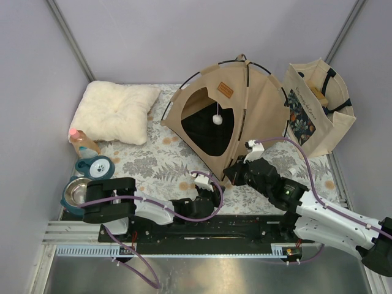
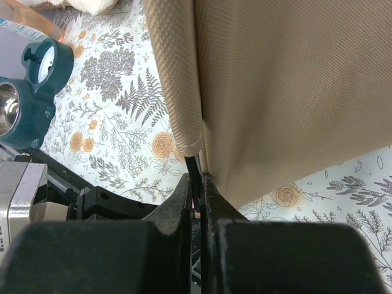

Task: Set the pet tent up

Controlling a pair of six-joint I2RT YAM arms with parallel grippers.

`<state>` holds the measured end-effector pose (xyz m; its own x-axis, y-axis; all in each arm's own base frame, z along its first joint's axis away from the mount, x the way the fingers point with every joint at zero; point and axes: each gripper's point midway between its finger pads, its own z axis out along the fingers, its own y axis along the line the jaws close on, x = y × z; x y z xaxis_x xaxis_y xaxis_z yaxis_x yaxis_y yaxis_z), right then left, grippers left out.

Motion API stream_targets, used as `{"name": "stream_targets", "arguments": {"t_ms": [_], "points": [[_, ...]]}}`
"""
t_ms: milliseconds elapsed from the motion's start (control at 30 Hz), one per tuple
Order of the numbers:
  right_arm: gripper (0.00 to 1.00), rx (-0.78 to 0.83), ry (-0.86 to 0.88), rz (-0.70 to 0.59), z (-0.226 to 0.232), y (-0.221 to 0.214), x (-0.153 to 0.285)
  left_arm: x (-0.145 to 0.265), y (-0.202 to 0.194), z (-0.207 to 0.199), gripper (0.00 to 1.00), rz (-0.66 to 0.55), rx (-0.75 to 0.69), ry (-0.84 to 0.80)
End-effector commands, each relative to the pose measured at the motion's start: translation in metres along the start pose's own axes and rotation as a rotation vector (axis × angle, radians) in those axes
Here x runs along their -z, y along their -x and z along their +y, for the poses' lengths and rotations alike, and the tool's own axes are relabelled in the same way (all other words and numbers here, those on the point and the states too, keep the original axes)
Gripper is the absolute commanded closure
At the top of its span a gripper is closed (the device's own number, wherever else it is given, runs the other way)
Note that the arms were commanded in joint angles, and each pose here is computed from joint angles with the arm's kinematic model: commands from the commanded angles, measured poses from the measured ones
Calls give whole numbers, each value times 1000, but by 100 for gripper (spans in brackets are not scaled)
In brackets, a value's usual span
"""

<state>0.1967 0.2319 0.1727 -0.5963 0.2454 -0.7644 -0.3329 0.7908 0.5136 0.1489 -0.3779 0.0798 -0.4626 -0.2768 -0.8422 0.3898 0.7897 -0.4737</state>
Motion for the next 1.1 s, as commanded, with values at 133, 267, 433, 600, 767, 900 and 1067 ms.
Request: {"name": "stream_targets", "arguments": {"t_ms": [133, 267, 433, 600, 767, 900, 1067], "points": [[100, -176, 47, -476, 33, 131, 20, 31, -69, 41, 100, 241, -221, 24], [100, -179, 27, -475, 29, 128, 17, 31, -70, 42, 100, 244, -222, 26], [100, -187, 42, -494, 34, 137, 21, 31, -72, 42, 100, 248, -223, 27], [100, -196, 33, -527, 34, 146, 26, 33, -76, 41, 100, 257, -220, 21], [100, -202, 30, -531, 33, 147, 26, 32, -77, 40, 100, 259, -223, 22], [100, -214, 29, -529, 33, 146, 25, 32, -79, 40, 100, 263, -226, 22], [100, -230, 5, -538, 29, 149, 27, 33, -80, 40, 100, 263, -222, 23]]}}
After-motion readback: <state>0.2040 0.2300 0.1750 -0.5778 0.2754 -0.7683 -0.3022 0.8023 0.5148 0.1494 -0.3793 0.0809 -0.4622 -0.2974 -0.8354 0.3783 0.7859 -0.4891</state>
